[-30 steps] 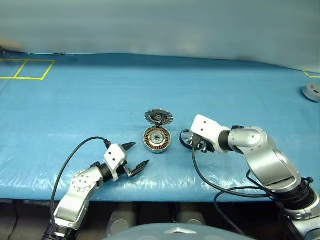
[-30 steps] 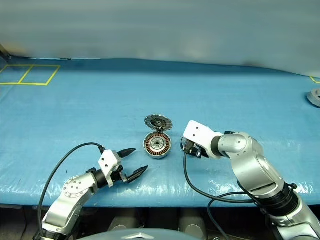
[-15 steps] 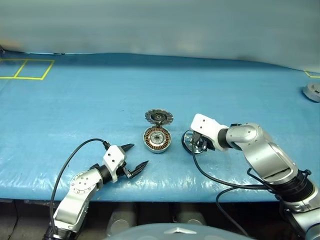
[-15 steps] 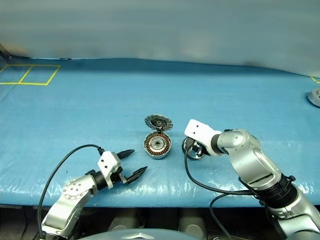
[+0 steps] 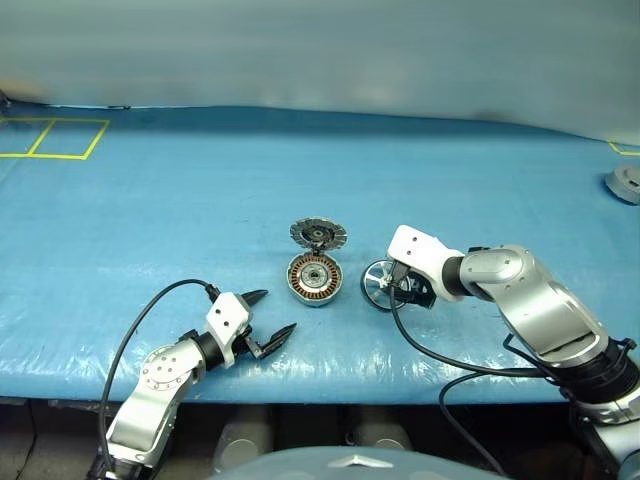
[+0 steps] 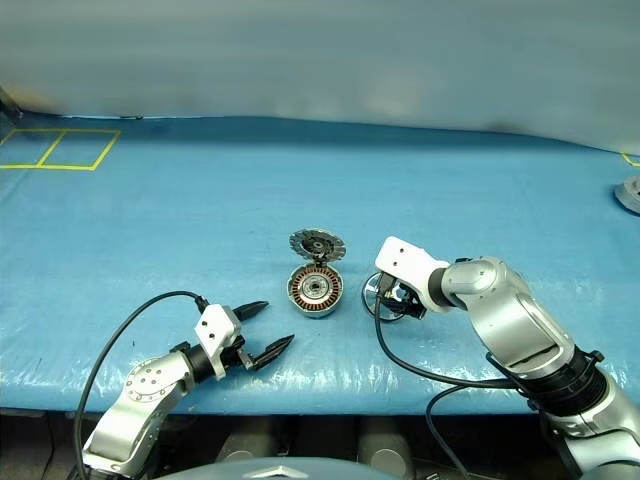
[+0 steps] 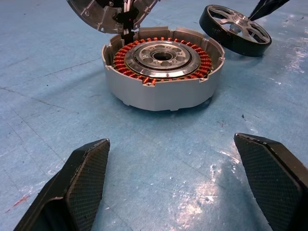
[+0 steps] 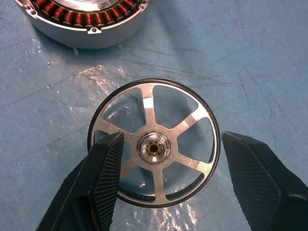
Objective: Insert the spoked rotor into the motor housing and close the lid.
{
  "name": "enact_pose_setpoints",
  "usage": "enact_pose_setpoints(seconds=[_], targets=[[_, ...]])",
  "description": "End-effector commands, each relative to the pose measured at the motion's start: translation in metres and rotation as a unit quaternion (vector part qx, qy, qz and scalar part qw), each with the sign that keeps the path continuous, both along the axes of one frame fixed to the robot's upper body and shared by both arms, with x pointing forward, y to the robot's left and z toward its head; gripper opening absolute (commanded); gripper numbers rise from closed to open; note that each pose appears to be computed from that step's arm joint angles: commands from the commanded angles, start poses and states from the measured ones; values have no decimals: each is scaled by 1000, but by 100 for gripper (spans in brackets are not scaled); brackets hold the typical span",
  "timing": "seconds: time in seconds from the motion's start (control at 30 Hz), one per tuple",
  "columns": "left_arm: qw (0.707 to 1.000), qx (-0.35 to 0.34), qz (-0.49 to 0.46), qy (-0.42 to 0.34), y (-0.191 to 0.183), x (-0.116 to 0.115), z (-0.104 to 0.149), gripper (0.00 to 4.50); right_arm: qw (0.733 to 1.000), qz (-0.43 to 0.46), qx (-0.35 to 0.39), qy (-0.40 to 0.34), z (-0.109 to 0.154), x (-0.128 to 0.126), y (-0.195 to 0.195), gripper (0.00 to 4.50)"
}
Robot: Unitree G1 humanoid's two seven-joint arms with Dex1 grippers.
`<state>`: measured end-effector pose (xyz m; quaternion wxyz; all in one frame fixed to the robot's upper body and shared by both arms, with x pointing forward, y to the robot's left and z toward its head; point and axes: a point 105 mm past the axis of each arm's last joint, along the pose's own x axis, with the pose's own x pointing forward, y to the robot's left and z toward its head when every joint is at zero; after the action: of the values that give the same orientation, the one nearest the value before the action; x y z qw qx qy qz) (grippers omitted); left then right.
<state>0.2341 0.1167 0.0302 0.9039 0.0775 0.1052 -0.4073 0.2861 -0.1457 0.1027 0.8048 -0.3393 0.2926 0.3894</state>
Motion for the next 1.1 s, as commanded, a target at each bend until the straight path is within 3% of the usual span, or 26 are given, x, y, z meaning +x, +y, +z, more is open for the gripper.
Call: enact_pose_setpoints(seconds=[0.03,0.5,0.6,0.7,0.73,0.93,1.1], targets=[[1000,-11,2,-22,-1,2,12,450,1000,7,-3,-7,1,0,0,342],[1000,-11,8,-24,0,2,13,450,1000,2,-8,29,-24,-3,-1,342],[1000,-10,8,-25,0,2,14,450,1000,-5,-5,30,-27,0,-1,285],[1000,-10,8,-24,0,2,14,450,1000,-5,0,31,-27,0,0,188],[1000,-10,8,-24,1,2,14,450,1000,-5,1,31,-27,0,0,176],[1000,-9,9,-23,1,1,13,450,1000,4,5,0,-11,2,4,175],[1000,-7,7,-23,1,1,13,450,997,64,23,-44,25,-2,22,169]])
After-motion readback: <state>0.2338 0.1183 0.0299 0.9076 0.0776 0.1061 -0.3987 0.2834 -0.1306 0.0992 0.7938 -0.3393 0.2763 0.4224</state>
